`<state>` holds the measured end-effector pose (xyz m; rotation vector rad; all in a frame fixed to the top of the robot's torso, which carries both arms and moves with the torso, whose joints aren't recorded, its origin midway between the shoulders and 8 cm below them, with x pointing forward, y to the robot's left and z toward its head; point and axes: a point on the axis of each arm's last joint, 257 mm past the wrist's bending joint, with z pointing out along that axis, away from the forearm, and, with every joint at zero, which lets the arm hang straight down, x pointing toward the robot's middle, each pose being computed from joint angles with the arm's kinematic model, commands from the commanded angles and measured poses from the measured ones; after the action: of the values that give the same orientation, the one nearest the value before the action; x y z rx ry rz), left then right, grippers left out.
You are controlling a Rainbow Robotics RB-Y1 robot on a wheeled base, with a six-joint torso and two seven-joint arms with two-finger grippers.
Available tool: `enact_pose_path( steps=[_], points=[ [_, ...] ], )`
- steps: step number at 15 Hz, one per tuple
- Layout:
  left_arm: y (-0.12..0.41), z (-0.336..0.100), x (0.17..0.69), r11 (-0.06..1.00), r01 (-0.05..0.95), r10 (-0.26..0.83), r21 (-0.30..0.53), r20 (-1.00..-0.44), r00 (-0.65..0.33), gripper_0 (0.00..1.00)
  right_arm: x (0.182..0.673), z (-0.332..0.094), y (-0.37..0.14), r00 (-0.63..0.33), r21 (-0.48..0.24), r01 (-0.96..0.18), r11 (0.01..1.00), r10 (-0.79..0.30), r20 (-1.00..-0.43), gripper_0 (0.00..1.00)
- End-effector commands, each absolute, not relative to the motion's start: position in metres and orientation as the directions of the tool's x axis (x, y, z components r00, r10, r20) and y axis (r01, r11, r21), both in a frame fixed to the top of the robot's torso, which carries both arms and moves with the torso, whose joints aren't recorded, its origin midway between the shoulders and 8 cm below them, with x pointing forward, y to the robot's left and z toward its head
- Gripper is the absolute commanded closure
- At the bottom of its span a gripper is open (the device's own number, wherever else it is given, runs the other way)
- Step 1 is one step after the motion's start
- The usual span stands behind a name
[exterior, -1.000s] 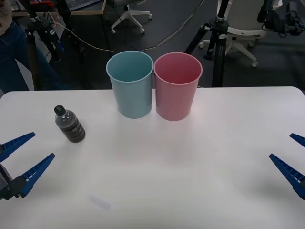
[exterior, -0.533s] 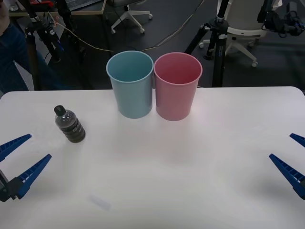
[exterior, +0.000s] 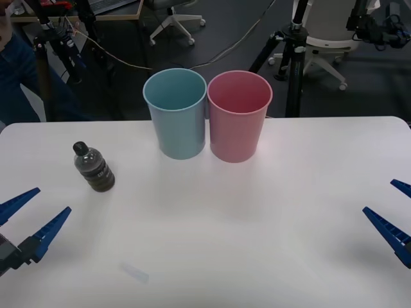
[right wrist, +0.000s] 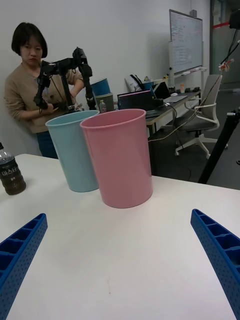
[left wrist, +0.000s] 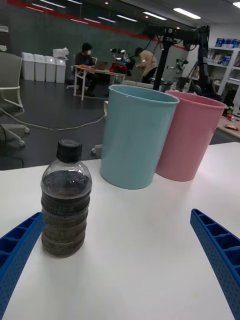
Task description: Grasp the object on the table and drop it into the matching bin: aluminum can to the light blue bin, PET bottle to the pink bin.
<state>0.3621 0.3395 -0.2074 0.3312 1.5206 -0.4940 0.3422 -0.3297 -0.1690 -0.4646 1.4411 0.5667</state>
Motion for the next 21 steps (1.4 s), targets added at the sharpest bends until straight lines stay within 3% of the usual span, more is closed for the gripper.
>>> enact_pose_path(
  steps=[1, 6, 8, 21],
  points=[
    [0.348, -0.219, 0.366, 0.894, 0.446, -0.046, -0.044, -0.999, -0.006, 0.0, 0.342, -0.169, -0.33, 0.041, 0.039, -0.618, 0.785, 0.082, -0.996, 0.0],
    [0.337, -0.237, 0.384, 0.895, 0.439, -0.077, -0.081, -0.997, -0.026, 0.0, 0.342, -0.169, -0.33, 0.041, 0.039, -0.618, 0.785, 0.082, -0.996, 0.0],
    [0.342, -0.244, 0.397, 0.899, 0.435, -0.038, -0.04, -0.999, -0.013, 0.0, 0.342, -0.169, -0.33, 0.041, 0.039, -0.618, 0.785, 0.082, -0.996, 0.0],
    [0.331, -0.271, 0.462, 0.901, 0.433, -0.023, -0.033, -0.999, -0.027, 0.0, 0.342, -0.169, -0.33, 0.041, 0.039, -0.618, 0.785, 0.082, -0.996, 0.0]
  ],
)
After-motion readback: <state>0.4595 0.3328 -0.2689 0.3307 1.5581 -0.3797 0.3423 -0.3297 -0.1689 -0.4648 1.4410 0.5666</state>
